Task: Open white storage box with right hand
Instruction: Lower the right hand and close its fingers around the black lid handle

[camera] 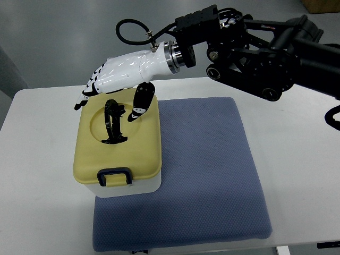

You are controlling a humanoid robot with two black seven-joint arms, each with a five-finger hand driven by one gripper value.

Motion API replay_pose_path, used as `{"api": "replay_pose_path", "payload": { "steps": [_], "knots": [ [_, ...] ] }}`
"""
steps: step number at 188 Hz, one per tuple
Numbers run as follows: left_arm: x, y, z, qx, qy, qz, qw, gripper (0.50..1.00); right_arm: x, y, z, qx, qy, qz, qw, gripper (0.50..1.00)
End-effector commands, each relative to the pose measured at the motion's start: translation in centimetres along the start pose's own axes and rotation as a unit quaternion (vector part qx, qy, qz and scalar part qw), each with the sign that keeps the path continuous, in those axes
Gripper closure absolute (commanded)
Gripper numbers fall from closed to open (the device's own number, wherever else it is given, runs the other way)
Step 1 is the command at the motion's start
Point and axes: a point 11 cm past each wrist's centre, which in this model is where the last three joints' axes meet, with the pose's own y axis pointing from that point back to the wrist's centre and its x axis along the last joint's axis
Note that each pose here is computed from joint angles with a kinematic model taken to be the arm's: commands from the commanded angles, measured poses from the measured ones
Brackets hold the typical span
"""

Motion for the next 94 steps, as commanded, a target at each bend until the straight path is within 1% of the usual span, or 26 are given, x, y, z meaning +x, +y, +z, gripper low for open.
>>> {"api": "replay_pose_path", "payload": {
  "steps": [1,6,13,28,47,56,94],
  "knots": [
    [0.0,0.0,0.0,0.0,0.0,0.0,1.0,0.5,-0.4,-0.1,0.7,-0.026,0.016,-0.015,0.999,0.679],
    [0.0,0.0,0.0,0.0,0.001,0.0,1.0,0.5,-0.4,0.0,0.8,-0.03,0.018,-0.017,0.999,0.701],
    [0.0,0.0,0.0,0.0,0.0,0.0,1.0,0.5,-0.5,-0.1,0.8,-0.031,0.02,-0.018,0.999,0.705],
    [0.0,0.0,0.0,0.0,0.0,0.0,1.0,0.5,-0.5,-0.1,0.8,-0.031,0.02,-0.019,0.999,0.742],
    [0.0,0.0,0.0,0.0,0.0,0.0,1.0,0.5,-0.5,-0.2,0.6,-0.026,0.019,-0.019,0.999,0.746],
    [0.0,0.0,0.0,0.0,0.0,0.0,1.0,0.5,-0.4,-0.9,-0.2,-0.013,0.02,-0.022,0.999,0.746],
    [0.0,0.0,0.0,0.0,0.001,0.0,1.0,0.5,-0.7,-2.4,-1.5,0.007,0.022,-0.027,0.999,0.746]
  ]
}}
